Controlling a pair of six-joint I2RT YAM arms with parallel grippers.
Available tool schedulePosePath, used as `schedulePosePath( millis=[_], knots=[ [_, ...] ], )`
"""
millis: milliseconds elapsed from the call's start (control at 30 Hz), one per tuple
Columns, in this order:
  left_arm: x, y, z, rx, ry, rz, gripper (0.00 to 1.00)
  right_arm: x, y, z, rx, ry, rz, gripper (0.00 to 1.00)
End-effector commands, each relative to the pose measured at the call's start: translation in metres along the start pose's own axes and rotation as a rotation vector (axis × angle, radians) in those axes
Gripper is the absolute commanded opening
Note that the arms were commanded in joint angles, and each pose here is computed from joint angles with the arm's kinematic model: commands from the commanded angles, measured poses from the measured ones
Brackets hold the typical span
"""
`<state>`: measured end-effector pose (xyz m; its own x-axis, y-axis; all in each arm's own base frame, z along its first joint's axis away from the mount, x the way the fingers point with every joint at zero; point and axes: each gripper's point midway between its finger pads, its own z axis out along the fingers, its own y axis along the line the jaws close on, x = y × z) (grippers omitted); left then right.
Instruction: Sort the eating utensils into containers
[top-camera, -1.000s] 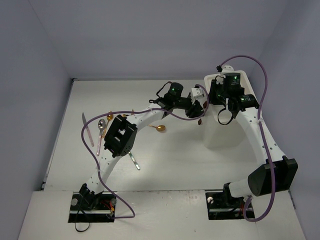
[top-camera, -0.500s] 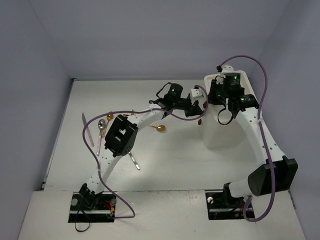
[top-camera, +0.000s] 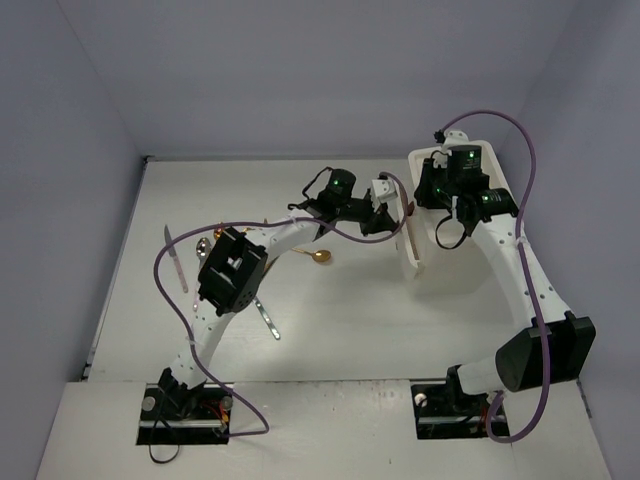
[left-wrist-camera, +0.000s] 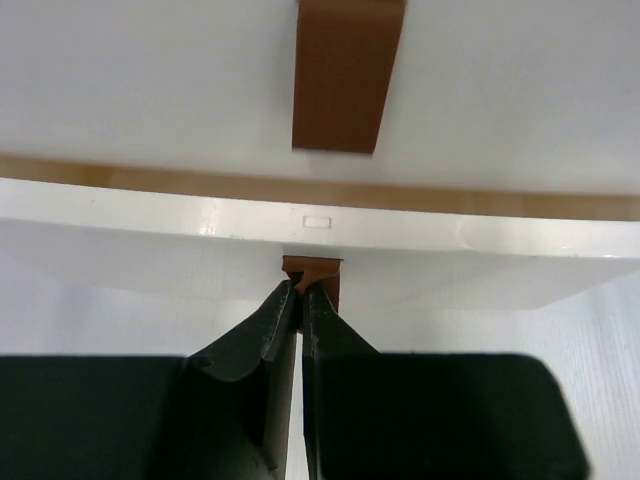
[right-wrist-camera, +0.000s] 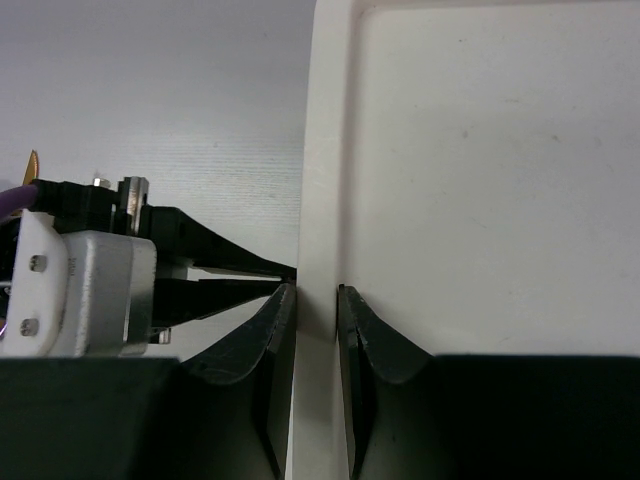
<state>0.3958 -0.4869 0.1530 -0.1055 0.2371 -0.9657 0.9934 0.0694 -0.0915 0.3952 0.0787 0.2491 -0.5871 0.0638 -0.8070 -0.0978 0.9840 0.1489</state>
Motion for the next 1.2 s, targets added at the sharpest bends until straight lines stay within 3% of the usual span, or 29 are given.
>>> schedulePosePath(
  millis=[0,600,667,800,833,967,1033,1167],
  knots=[
    [-0.046,0.013,-0.045,-0.063,-0.065,0.091,0.00,-0.024,-0.015,0.000,0.059,-0.083,0.024,0.00],
    [-0.013,0.014,-0.100,-0.116,-0.013,0.034,0.00,-0.025,-0.033,-0.002,0.126,-0.091,0.033,0.00],
    [-0.013,0.014,-0.101,-0.121,-0.012,0.023,0.07,-0.025,-0.032,-0.003,0.124,-0.092,0.030,0.00],
    [-0.013,0.013,-0.103,-0.134,-0.011,0.009,0.34,-0.027,-0.032,-0.005,0.122,-0.099,0.019,0.00],
    [-0.014,0.011,-0.106,-0.145,-0.009,0.009,0.45,-0.029,-0.031,-0.006,0.118,-0.104,0.017,0.03],
    [-0.021,0.010,-0.119,-0.209,-0.005,0.026,0.67,-0.036,-0.025,-0.012,0.083,-0.121,0.000,0.26],
    [-0.029,0.008,-0.129,-0.249,-0.009,0.030,0.71,-0.041,-0.023,-0.016,0.074,-0.136,-0.010,0.42],
    [-0.055,0.002,-0.159,-0.363,-0.002,0.041,0.73,-0.056,-0.016,-0.030,0.044,-0.180,-0.029,0.60]
  ],
)
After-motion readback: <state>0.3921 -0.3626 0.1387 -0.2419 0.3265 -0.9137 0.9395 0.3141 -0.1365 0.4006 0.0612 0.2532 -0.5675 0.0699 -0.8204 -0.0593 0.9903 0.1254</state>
